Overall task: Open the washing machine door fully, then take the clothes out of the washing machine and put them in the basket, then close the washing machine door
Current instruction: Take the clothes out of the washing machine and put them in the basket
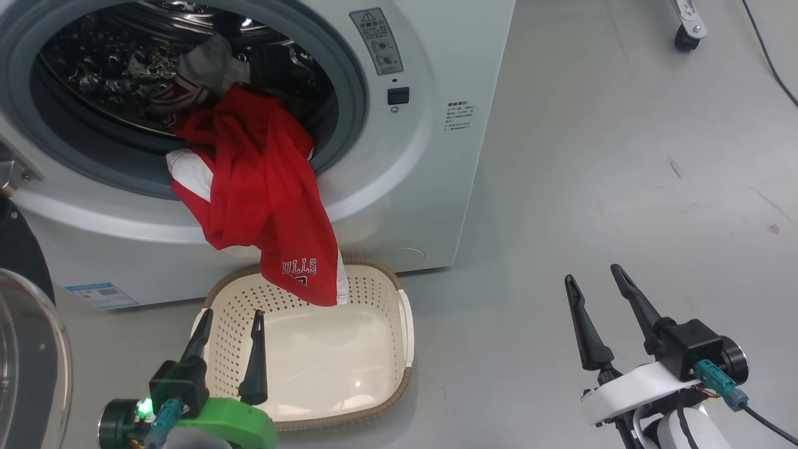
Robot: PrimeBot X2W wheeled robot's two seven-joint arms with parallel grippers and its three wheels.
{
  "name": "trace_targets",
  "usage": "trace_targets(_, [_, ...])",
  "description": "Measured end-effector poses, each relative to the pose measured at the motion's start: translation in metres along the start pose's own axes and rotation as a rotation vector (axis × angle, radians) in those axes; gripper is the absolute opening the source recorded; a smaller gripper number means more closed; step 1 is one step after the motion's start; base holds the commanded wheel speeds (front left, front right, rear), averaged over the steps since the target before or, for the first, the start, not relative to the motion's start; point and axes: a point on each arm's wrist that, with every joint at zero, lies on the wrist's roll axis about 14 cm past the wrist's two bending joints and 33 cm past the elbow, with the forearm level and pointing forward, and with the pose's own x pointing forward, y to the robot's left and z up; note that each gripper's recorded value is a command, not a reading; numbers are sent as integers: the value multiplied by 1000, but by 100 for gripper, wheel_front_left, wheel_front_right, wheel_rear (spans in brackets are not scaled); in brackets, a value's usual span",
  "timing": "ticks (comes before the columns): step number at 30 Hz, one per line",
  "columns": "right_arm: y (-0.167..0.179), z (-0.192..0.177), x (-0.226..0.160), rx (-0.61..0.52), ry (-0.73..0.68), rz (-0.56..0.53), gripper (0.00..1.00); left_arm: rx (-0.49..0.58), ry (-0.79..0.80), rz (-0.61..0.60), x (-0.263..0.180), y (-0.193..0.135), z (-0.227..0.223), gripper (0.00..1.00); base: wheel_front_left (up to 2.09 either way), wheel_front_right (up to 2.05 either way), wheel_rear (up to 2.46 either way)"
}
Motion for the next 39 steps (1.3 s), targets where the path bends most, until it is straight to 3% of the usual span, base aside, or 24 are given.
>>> trace_targets(18, [-14,-12,13,1,34,-36,100,-49,247,-64,60,-11,-47,100,0,0,0])
trace_targets(24, [-26,-15,18,4,42,-70,100,-21,329,-106,90,-14,-59,100,0,0,0])
trace_targets(39, [-53,-24,18,22,69,-154,100,60,316,-123,174,-1,-35,100,0,0,0])
